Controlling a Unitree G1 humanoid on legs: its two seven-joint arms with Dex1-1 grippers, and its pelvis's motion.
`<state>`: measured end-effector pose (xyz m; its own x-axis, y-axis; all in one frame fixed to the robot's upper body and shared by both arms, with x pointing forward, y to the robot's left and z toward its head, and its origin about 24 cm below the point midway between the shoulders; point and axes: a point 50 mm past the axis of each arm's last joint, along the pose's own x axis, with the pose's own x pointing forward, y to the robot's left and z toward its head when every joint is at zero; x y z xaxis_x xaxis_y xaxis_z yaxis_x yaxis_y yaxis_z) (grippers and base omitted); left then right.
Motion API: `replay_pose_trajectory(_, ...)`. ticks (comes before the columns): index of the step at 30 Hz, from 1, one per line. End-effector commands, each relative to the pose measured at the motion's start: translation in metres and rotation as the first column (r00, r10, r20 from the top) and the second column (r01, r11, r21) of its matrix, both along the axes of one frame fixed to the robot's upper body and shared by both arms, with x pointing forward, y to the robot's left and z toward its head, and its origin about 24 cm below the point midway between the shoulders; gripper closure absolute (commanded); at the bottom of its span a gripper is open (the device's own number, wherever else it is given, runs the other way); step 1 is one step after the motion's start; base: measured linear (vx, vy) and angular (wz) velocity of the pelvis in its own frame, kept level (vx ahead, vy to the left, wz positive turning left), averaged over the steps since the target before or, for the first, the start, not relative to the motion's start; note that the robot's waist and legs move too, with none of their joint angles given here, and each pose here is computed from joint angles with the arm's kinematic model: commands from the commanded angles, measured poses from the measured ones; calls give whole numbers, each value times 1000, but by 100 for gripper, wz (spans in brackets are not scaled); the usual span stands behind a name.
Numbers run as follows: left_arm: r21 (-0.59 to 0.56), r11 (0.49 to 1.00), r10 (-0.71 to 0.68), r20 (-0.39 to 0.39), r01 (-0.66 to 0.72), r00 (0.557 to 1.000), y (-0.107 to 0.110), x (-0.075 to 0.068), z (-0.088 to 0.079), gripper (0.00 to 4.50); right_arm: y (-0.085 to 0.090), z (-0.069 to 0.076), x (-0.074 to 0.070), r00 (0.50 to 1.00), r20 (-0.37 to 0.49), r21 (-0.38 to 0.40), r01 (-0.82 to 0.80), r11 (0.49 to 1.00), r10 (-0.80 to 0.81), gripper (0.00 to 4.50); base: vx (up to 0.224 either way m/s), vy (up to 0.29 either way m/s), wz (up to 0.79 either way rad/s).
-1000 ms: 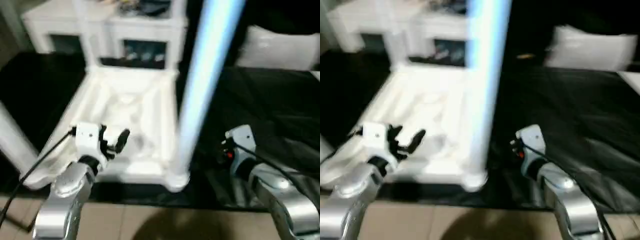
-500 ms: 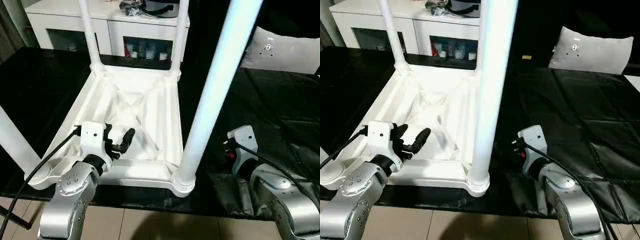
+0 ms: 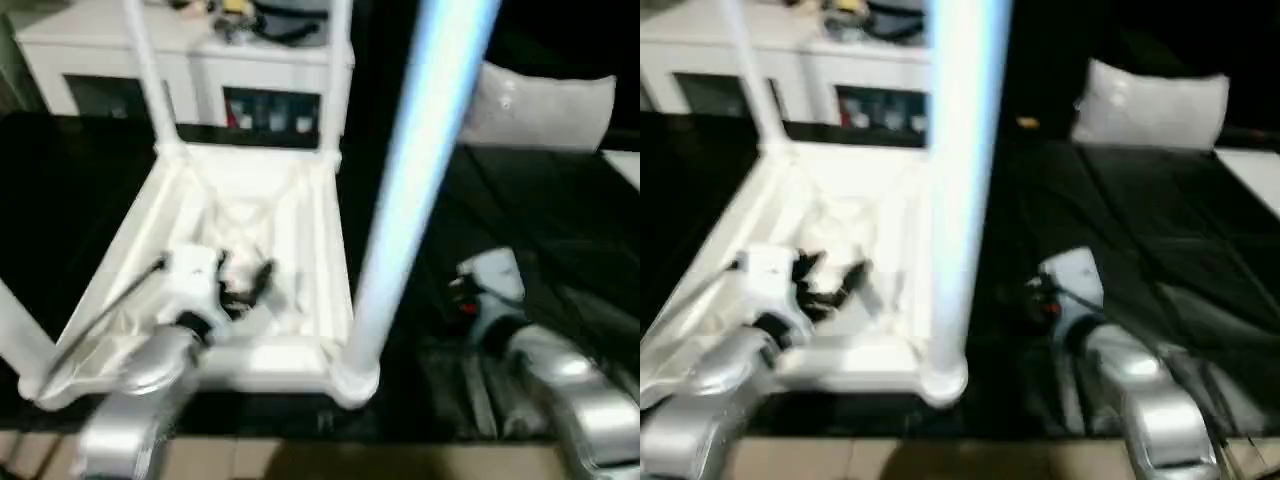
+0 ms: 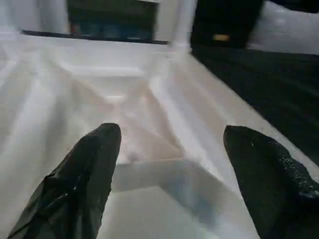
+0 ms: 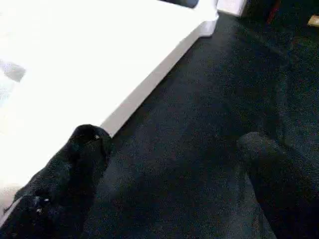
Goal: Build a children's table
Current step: Rotate table base
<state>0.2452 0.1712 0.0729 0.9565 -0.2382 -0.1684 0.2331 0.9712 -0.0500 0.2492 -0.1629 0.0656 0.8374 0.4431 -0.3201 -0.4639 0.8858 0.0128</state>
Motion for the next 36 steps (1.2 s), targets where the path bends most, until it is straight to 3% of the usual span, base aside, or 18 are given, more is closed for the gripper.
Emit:
replay_pose_trajectory(1,-13,999,-33,9,33,999,-11,1,2,79,-9,1,0,1000,0,-22,26,999,-26,0,0,0,0)
replay_pose_trajectory(12,10,999,-40,18,40,999,-8,4,3,79,-10,2,0,999,36,-43,31,999,-30,0,62,-12,1)
replay_pose_trajectory(14,44,996,-76,27,74,997,-5,6,4,79,-9,4,1,998,60,-47,28,999,-25,0,30,15,4)
replay_pose_trajectory(15,51,994,-97,34,95,995,-5,7,6,44,-9,4,1,998,66,-49,23,999,-20,0,0,0,0)
replay_pose_trajectory(17,73,976,-207,35,204,978,-6,7,9,44,-7,5,1,997,81,-53,2,999,2,0,-26,-6,-1)
replay_pose_trajectory(21,133,900,-412,-45,415,910,-9,2,11,10,-1,5,2,990,96,-40,-99,994,102,0,-79,-12,-3)
replay_pose_trajectory(22,146,877,-453,-67,458,889,-7,1,11,10,-7,-5,5,988,80,-50,-130,990,133,0,-104,-3,-4)
replay_pose_trajectory(23,166,843,-502,-93,511,860,-5,1,14,4,-24,-22,8,985,47,-71,-165,984,169,0,-110,2,0)
replay_pose_trajectory(24,166,843,-502,-93,511,860,-5,1,14,4,-24,-22,8,985,47,-71,-165,984,169,0,-110,2,0)
replay_pose_trajectory(28,207,743,-615,-165,637,771,4,1,20,1,-33,-9,6,963,38,-102,-261,960,266,0,-87,8,3)
replay_pose_trajectory(32,201,605,-730,-246,770,637,9,-5,27,1,-35,-7,6,937,10,-110,-346,932,349,0,0,0,0)
replay_pose_trajectory(33,192,552,-762,-278,811,585,11,-7,30,1,-35,-7,7,927,7,-106,-371,923,374,0,0,0,0)
replay_pose_trajectory(36,170,497,-790,-318,851,524,12,-9,31,1,-35,-5,7,908,15,-105,-416,903,419,0,0,0,0)
